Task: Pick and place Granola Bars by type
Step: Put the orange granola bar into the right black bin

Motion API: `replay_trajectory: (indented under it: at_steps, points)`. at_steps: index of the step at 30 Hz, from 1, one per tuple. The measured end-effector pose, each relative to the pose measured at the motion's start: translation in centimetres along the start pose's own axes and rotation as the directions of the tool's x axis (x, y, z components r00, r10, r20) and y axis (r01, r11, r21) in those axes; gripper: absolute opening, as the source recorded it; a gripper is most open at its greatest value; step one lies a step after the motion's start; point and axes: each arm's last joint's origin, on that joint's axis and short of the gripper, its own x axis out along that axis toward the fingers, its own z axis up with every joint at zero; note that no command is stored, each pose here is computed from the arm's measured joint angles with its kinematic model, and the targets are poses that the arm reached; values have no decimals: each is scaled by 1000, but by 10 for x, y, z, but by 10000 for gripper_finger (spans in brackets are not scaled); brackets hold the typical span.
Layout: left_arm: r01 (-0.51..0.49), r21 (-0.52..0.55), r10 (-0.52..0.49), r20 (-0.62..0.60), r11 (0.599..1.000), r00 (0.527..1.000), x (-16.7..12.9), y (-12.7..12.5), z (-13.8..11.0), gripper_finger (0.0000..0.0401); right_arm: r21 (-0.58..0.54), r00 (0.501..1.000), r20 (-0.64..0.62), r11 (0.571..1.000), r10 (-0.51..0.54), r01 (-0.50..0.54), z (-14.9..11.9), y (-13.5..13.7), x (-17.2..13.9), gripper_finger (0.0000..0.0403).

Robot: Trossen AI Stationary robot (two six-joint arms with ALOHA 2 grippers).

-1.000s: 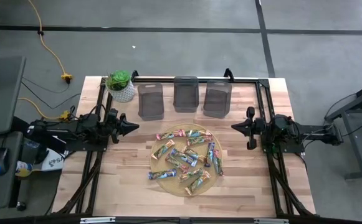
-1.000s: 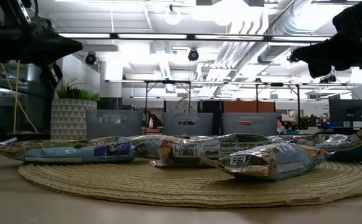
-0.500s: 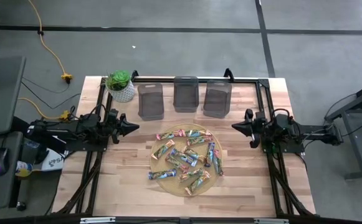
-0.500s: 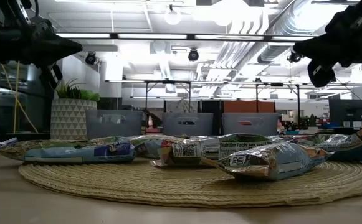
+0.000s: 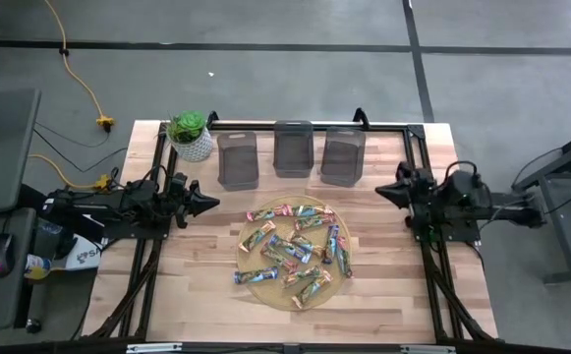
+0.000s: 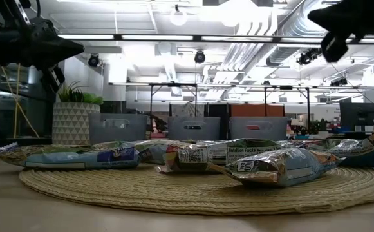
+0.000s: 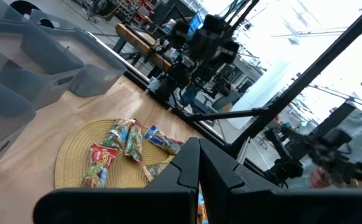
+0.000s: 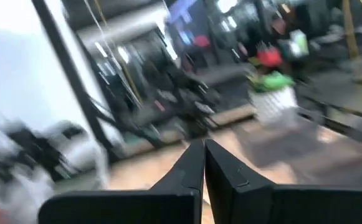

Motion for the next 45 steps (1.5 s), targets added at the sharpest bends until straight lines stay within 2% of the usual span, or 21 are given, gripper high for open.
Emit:
replay_trajectory:
  at_steps: [6,8,10,13,16,18,20,22,24,26,29,31,34,42,45]
  points:
    - [2,0,-2,-1,1000,1000,0,0,0,1,-117,972,-168,982,-165,146,79,23,16,0]
    - [2,0,-2,-1,1000,1000,0,0,0,1,-140,937,-276,973,-216,183,98,29,30,0]
    - [2,0,-2,-1,1000,1000,0,0,0,1,-135,874,-398,960,-278,244,112,34,44,0]
    - [2,0,-2,-1,1000,1000,0,0,0,1,-126,695,-603,907,-393,403,119,36,68,0]
    - [2,0,-2,-1,1000,1000,0,0,0,1,-128,466,-765,814,-445,567,118,36,91,0]
    - [2,0,-2,-1,1000,1000,0,0,0,1,-135,322,-844,751,-429,647,113,37,103,0]
    - [2,0,-2,-1,1000,1000,0,0,0,1,-129,213,-904,710,-371,692,105,37,117,0]
    - [2,0,-2,-1,1000,1000,0,0,0,1,-116,129,-947,686,-294,718,91,39,129,0]
    - [2,0,-2,-1,1000,1000,0,0,0,1,-117,72,-967,679,-243,725,78,43,138,0]
    - [2,0,-2,-1,1000,1000,0,0,0,1,-150,9,-973,658,-232,738,61,48,142,0]
    - [1,0,-1,0,1000,1000,0,0,0,1,-214,-78,-966,595,-246,775,35,55,140,0]
    - [1,0,-1,0,1000,1000,0,0,0,1,-220,-93,-964,555,-249,802,19,61,137,0]
    - [1,0,-1,0,1000,1000,0,0,0,1,-179,-56,-969,526,-241,832,-3,72,131,0]
    - [1,0,-1,0,1000,1000,0,0,0,1,30,136,-974,487,-183,873,-59,96,124,1]
    - [1,0,-1,0,1000,1000,0,0,0,1,67,178,-963,463,-201,884,-72,97,120,9]
